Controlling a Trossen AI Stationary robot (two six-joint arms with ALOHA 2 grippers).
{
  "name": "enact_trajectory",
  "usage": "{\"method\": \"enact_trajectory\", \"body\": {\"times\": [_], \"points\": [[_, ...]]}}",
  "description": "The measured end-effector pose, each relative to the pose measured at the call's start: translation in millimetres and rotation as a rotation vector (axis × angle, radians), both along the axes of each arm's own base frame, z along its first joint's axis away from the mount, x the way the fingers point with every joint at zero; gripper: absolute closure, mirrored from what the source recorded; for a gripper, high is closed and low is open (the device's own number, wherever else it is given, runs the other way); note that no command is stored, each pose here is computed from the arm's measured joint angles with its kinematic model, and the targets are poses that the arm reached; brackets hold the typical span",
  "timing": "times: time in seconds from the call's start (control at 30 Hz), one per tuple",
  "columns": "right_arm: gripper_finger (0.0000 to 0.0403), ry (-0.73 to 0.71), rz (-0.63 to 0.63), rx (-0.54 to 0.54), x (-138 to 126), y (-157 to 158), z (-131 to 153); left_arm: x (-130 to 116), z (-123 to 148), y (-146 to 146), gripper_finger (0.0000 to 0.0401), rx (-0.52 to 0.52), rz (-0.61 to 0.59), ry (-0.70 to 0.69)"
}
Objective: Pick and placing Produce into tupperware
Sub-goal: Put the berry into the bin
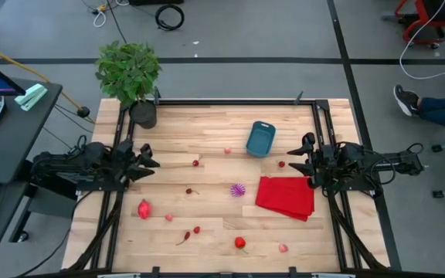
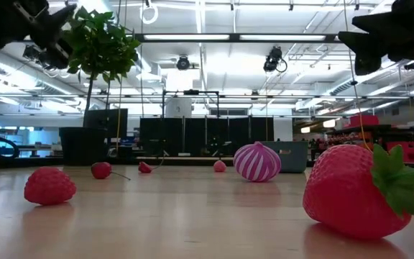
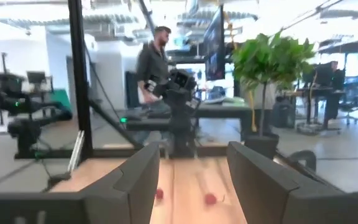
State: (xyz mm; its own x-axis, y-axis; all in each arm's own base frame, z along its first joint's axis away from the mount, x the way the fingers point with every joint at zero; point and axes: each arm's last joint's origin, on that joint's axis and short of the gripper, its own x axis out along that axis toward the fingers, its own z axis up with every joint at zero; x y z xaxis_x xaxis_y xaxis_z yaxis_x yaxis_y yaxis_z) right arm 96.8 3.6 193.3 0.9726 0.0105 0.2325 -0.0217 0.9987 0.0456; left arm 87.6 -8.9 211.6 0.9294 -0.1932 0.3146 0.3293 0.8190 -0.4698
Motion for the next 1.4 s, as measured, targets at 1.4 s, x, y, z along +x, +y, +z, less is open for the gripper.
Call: {"method": "enact_trajectory", "body": {"times": [1.4], "points": [[0.0205, 0.752, 0.150, 0.356, 204.2, 15.6, 194.7, -33.0, 172.3, 3.6, 0.0239, 0.016, 0.082, -0.197]]}}
